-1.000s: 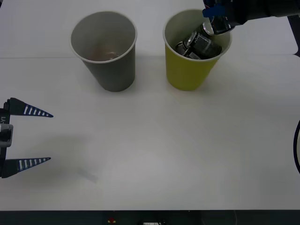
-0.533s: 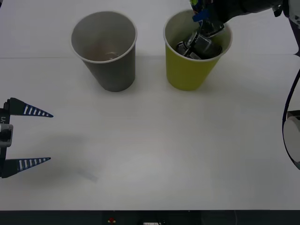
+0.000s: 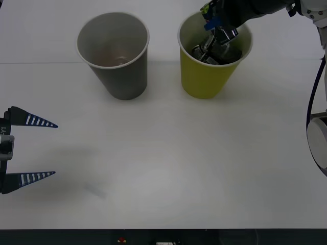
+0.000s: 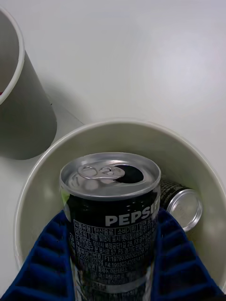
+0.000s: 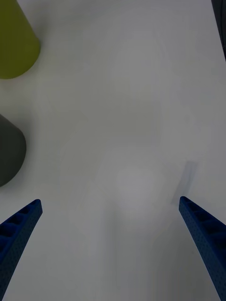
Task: Put the can into the green bin and the plastic bottle into the gray bin
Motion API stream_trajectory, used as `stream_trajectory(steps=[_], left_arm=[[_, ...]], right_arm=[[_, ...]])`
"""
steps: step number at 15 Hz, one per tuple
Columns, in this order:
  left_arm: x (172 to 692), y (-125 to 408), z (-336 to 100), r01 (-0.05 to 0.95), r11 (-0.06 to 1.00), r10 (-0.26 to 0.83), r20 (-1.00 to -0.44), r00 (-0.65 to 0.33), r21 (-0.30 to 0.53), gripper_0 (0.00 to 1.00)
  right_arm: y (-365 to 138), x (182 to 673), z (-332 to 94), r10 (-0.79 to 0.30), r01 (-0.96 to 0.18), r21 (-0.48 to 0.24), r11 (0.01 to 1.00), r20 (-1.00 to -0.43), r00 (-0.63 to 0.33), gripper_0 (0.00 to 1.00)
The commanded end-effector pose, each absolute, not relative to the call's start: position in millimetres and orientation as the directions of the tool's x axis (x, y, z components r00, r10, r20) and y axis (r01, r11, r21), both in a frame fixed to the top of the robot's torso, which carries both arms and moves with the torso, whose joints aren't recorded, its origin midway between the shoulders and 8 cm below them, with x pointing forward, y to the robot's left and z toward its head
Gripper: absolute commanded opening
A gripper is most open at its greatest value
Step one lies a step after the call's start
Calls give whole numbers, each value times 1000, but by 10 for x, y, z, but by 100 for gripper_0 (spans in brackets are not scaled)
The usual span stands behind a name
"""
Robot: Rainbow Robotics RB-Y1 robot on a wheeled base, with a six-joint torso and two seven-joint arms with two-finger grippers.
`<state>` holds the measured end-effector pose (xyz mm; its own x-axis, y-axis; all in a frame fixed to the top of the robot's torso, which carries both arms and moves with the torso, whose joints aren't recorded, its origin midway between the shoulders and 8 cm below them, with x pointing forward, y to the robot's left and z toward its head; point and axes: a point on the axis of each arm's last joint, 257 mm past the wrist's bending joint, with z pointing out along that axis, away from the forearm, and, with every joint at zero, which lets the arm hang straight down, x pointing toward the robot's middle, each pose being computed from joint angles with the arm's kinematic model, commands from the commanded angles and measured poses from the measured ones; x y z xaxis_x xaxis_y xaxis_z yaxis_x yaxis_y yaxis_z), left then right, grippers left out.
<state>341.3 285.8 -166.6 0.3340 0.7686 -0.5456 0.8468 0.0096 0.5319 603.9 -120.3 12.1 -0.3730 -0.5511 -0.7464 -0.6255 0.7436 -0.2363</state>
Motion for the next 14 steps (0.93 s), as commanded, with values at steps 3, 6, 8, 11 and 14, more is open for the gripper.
stream_trajectory(steps=[3, 6, 8, 11, 14], left_arm=[[3413, 2858, -1666, 847, 10, 769, -546, 334, 532, 100], [3413, 2858, -1666, 847, 10, 769, -546, 334, 532, 100], [3413, 2858, -1666, 847, 10, 769, -546, 334, 532, 100], [3413, 2858, -1666, 847, 10, 769, -546, 334, 532, 100], [3413, 2858, -1666, 847, 10, 769, -546, 334, 532, 100]], right_arm=[[-1208, 6035, 176, -536, -628, -222, 746, -760, -367, 100], [-1231, 6040, 211, -528, -626, -218, 749, -768, -364, 100], [-1243, 6032, 291, -512, -624, -211, 753, -783, -353, 100], [-1224, 5952, 489, -474, -636, -192, 747, -825, -307, 100], [-1285, 5757, 632, -419, -648, -175, 741, -874, -244, 100]])
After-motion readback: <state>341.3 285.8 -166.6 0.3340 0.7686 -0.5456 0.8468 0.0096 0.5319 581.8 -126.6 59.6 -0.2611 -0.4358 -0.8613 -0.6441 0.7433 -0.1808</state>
